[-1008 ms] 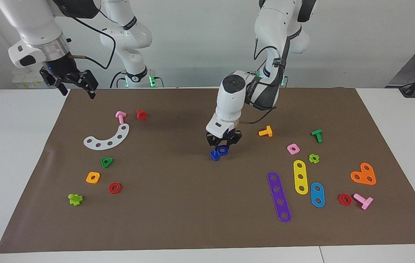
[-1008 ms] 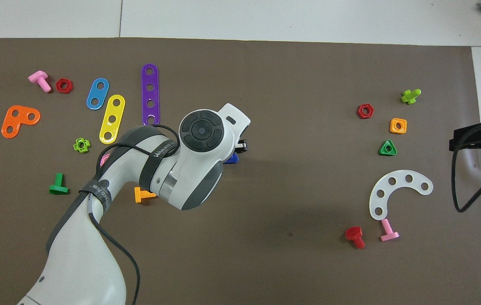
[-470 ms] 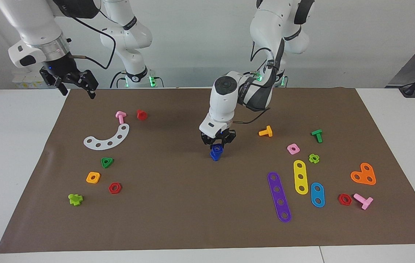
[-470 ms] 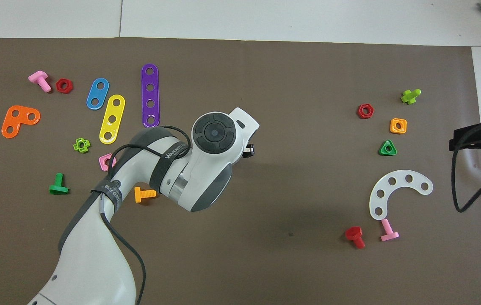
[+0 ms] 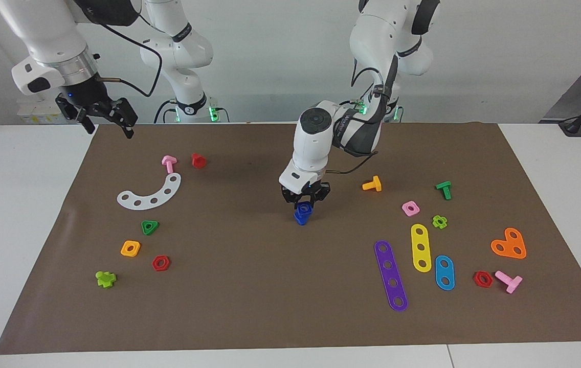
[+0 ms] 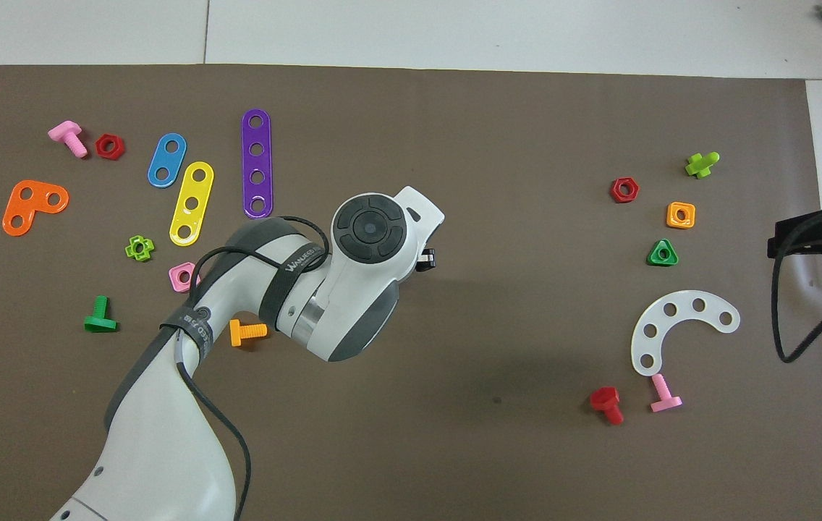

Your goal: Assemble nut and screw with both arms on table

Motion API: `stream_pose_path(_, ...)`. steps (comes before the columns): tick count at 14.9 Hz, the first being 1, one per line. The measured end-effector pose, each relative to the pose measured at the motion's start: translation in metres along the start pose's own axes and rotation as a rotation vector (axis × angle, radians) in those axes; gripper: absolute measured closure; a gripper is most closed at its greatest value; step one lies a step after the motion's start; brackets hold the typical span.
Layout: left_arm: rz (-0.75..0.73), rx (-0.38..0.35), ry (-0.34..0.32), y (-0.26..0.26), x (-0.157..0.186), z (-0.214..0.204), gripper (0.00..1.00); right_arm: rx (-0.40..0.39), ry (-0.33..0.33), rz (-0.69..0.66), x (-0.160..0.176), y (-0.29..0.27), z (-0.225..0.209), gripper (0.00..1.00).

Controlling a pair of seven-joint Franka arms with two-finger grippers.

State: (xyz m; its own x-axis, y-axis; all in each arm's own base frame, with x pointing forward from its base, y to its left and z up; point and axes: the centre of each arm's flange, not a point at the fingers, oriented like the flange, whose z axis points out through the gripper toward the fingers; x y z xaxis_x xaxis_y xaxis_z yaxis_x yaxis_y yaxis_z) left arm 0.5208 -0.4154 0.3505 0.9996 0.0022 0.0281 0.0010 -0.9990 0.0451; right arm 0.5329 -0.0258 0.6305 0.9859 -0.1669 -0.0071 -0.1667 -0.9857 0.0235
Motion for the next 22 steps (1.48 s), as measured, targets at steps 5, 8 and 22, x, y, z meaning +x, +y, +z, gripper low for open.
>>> stream_pose_path(5,0.007,0.001,-0.002,0.004,-0.003,0.002,0.52,0.000,0.000,0.000,0.000,0.000,0.000,0.00)
stream_pose_path(8,0.007,0.003,-0.003,0.003,-0.003,0.003,0.52,0.000,0.000,0.000,0.000,0.000,0.000,0.00)
stream_pose_path(22,0.002,0.003,0.000,0.002,0.001,0.013,0.52,0.000,0.000,0.000,0.000,0.000,0.000,0.00)
